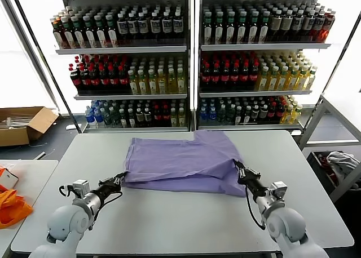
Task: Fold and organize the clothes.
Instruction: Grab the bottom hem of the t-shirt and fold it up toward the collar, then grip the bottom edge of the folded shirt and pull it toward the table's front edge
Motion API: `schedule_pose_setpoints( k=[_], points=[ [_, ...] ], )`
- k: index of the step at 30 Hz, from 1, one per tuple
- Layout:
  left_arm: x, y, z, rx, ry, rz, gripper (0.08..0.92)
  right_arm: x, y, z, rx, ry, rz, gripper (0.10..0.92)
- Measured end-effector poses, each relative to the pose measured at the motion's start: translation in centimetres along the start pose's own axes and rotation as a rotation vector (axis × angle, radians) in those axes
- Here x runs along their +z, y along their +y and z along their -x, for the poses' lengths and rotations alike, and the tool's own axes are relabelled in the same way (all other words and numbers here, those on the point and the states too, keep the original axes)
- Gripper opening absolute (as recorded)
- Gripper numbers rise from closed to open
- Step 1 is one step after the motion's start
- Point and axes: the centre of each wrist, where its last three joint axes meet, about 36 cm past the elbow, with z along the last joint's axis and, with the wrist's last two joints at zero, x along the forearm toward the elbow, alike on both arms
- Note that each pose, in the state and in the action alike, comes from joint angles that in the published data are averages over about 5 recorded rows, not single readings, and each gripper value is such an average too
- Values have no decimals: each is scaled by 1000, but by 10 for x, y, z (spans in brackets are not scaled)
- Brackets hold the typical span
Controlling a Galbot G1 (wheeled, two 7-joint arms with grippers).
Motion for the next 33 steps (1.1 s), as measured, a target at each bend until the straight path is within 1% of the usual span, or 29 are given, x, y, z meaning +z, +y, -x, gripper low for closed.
schedule_pose_setpoints(
  k=[3,7,14,18,21,23,26,29,33],
  points=[
    [-6,3,7,-12,-6,-2,281,-4,-3,3,-1,3,-1,435],
    [-11,9,9,-34,-15,2,394,-8,-4,-2,10,8,-10,556],
    [-9,7,-2,-71,-25,-1,593,-8,2,-31,55,19,-19,746],
    [1,-1,-11,-80,-16,-6,697,0,11,-52,82,46,-20,812],
    [11,-7,-16,-81,-2,-15,776,10,17,-65,103,78,-19,821],
    [16,-9,-17,-78,5,-22,808,16,20,-71,114,97,-18,822],
    [21,-12,-17,-74,14,-32,821,23,24,-76,127,123,-15,811],
    [25,-15,-16,-71,22,-39,822,30,27,-78,139,151,-5,750],
    [28,-15,-12,-66,33,-47,823,38,29,-78,153,184,5,629]
  ],
)
